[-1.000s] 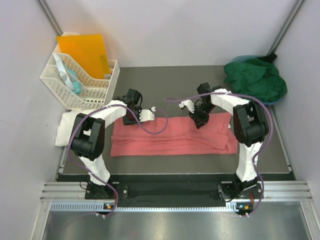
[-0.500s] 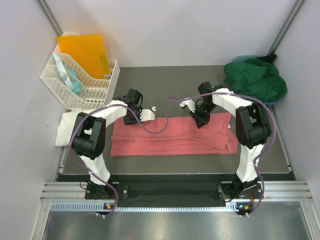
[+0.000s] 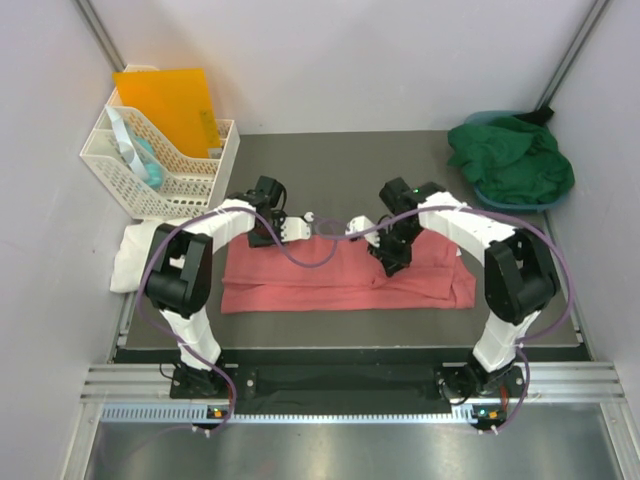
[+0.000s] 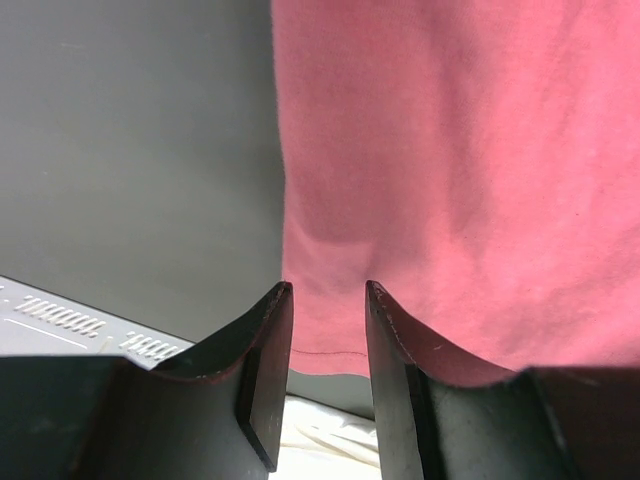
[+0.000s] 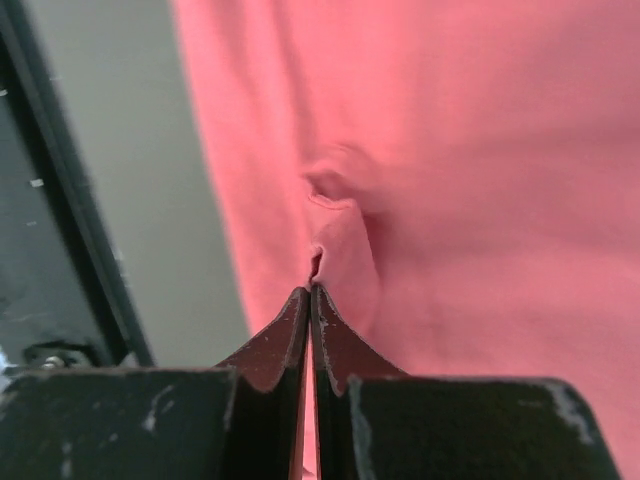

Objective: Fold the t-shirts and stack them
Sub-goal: Fold the other side of the tshirt into a rectangle

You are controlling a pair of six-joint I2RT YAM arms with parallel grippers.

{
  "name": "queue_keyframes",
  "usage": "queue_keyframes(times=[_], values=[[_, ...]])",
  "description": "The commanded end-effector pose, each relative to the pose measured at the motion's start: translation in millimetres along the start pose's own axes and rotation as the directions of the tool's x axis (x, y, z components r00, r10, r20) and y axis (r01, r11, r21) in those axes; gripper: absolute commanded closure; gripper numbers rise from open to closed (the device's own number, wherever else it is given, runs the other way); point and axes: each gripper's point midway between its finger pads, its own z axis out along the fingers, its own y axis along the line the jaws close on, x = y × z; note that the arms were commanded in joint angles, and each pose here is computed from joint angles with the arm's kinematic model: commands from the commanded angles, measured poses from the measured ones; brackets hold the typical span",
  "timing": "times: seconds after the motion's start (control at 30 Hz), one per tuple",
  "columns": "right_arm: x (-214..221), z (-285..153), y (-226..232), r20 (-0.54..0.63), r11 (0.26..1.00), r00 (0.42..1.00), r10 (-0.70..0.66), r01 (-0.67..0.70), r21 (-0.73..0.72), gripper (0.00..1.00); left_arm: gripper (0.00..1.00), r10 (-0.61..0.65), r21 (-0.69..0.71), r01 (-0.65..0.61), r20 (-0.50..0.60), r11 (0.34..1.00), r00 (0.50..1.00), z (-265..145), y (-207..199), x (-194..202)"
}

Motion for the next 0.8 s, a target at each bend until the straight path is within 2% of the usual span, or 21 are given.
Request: queue_keyframes(times=[0.0,0.3,0.37,0.4,0.43,0.67,0.77], values=[[-2.8,3.8,46.2,0.0,0.996,0.999,-0.038,0.038,-0.075,1.0,0.6,0.034,-0.04,-0.034,0.019,0.999,0.999,-5.3,19.7,-10.1],[15.0,10.0,86.8,-0.033,0.989,0.997,-0.07,0.065,-0.136,1.0,0.6,0.066,-0.042,-0.065,0.008,0.997,0.998,-7.4,22.1,-12.8],[19.0,11.4,93.5,-0.041,0.986,0.995,-0.089,0.082,-0.149,0.93,0.6,0.073,-0.039,-0.073,0.003,0.997,0.997,-7.7,21.4,-13.6],[20.2,12.3,96.0,-0.043,0.984,0.995,-0.095,0.087,-0.153,0.86,0.6,0.077,-0.041,-0.077,0.002,0.996,0.997,-8.7,21.5,-15.0],[19.7,12.9,97.4,-0.038,0.983,0.993,-0.108,0.101,-0.154,0.72,0.6,0.08,-0.041,-0.08,-0.001,0.996,0.997,-9.5,21.7,-15.2],[15.9,10.5,98.1,-0.022,0.982,0.99,-0.137,0.133,-0.135,0.63,0.6,0.105,-0.056,-0.106,-0.015,0.993,0.994,-14.5,26.9,-17.7],[13.4,4.7,77.5,-0.023,0.991,0.992,-0.128,0.127,-0.053,0.63,0.6,0.106,-0.061,-0.107,-0.014,0.992,0.994,-16.2,29.5,-21.1]])
